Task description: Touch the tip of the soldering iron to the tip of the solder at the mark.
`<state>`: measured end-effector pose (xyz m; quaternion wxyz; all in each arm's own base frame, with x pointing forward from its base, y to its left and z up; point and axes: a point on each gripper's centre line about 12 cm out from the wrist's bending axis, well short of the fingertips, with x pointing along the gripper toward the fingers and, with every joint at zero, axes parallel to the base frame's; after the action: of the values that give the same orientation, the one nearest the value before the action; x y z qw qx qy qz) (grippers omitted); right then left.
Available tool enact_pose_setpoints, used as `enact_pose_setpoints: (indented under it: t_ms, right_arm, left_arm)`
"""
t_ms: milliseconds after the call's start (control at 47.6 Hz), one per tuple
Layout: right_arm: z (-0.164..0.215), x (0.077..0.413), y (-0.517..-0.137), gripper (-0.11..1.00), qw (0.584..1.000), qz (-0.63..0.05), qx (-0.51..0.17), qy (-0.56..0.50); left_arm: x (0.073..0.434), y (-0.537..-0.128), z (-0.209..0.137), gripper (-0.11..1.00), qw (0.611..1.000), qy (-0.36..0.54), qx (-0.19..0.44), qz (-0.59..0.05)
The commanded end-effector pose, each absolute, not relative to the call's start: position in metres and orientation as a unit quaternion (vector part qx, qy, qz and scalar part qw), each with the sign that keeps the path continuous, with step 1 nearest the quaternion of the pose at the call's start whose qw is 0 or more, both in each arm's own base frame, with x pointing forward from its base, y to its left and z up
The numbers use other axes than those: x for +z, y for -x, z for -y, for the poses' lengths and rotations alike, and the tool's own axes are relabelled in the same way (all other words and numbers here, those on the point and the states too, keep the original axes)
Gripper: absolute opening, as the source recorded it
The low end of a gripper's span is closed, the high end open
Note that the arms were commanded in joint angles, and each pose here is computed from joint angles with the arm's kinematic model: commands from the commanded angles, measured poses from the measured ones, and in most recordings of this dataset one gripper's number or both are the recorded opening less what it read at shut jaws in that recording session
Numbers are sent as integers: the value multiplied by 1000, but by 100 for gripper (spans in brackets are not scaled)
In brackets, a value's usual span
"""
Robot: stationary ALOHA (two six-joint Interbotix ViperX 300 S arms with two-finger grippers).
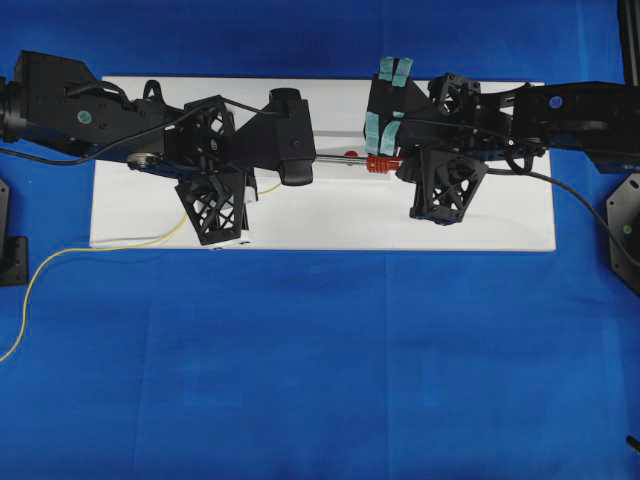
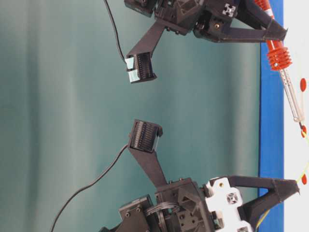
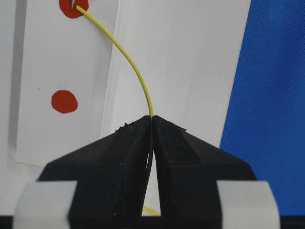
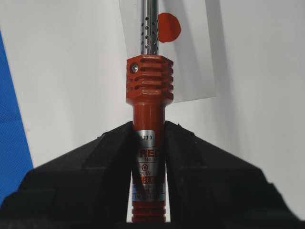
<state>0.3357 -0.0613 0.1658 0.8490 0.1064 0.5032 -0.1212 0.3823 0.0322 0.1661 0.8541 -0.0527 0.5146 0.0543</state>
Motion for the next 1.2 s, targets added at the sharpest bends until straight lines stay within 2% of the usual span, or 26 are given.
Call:
enact_pose_setpoints:
  t_ms: [0, 462, 841, 1177]
  right_arm:
    - [62, 178, -342, 6, 860, -486, -120, -105]
    - [62, 178, -342, 6, 860, -485, -120, -105]
    - [62, 178, -342, 6, 860, -485, -120, -105]
    - [62, 179, -342, 6, 861, -483, -120, -105]
  left_arm:
    - [178, -388, -33, 2, 864, 52, 54, -498]
    - [186, -385, -32, 2, 866, 52, 54, -494]
    - [219, -358, -30, 2, 873, 55, 55, -482]
    - [222, -346, -29, 2, 878, 63, 60, -471]
